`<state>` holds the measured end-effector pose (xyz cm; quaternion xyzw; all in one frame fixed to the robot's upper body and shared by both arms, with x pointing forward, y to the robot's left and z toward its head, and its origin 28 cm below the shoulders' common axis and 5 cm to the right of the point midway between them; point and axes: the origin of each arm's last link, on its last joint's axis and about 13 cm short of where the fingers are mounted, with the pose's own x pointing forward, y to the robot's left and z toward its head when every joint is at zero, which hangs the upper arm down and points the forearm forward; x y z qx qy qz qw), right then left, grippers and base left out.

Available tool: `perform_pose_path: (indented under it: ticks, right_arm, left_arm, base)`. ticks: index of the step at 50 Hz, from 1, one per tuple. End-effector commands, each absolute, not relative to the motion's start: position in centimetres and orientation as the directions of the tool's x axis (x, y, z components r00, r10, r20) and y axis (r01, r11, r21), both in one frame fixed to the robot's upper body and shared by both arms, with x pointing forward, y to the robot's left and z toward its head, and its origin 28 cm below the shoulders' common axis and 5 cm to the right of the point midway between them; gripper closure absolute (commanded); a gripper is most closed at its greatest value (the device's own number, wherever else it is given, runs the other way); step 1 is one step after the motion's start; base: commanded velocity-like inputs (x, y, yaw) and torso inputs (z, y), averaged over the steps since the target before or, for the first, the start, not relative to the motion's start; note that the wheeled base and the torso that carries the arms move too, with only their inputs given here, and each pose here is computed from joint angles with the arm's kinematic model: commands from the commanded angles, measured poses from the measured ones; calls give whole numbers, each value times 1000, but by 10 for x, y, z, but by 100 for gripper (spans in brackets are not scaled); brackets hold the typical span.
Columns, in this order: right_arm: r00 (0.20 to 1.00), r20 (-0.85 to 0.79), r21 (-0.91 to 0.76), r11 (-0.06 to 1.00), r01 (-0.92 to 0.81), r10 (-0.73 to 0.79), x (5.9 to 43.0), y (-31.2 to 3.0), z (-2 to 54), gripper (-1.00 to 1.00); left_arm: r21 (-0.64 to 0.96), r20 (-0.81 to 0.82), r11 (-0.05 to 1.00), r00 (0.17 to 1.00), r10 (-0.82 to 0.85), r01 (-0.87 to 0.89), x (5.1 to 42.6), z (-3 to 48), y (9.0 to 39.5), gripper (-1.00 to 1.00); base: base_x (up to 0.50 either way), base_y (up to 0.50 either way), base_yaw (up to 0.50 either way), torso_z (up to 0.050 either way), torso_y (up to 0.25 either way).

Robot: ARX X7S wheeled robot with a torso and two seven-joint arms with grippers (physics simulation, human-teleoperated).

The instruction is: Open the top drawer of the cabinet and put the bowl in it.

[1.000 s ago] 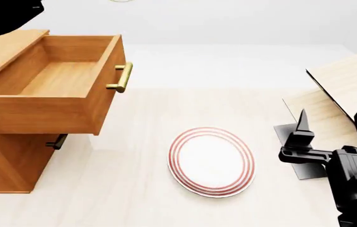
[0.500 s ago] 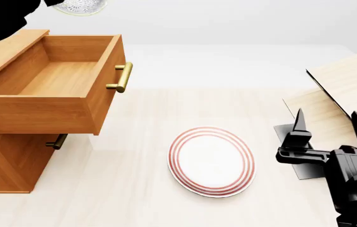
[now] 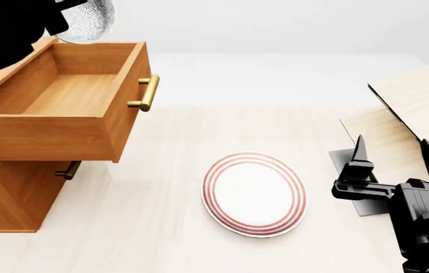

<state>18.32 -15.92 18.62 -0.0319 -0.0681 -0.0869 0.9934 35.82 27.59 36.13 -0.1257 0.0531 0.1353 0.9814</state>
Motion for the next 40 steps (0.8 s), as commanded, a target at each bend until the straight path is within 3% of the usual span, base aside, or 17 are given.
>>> perform_pose_path:
  ticks: [1,20,40]
  right_arm:
    - [976,136,-49,983,178,-170,184,-159,184,-100]
    - [978,126,-51,983,175,-168,188,-158,184,-100]
    - [979,120,-53,983,174,-166,189,-157,182,-100]
  left_arm:
    - [-243,-169,911,939,298,-333,374,360,284,100]
    - [-270,-322,867,888,328,-418,398,343,289,100]
    - [-288,-364,850,872,328,-441,398,341,294,100]
  base:
    - [0,0,0,0,0]
    - [0,0,0,0,1]
    - [0,0,0,0,0]
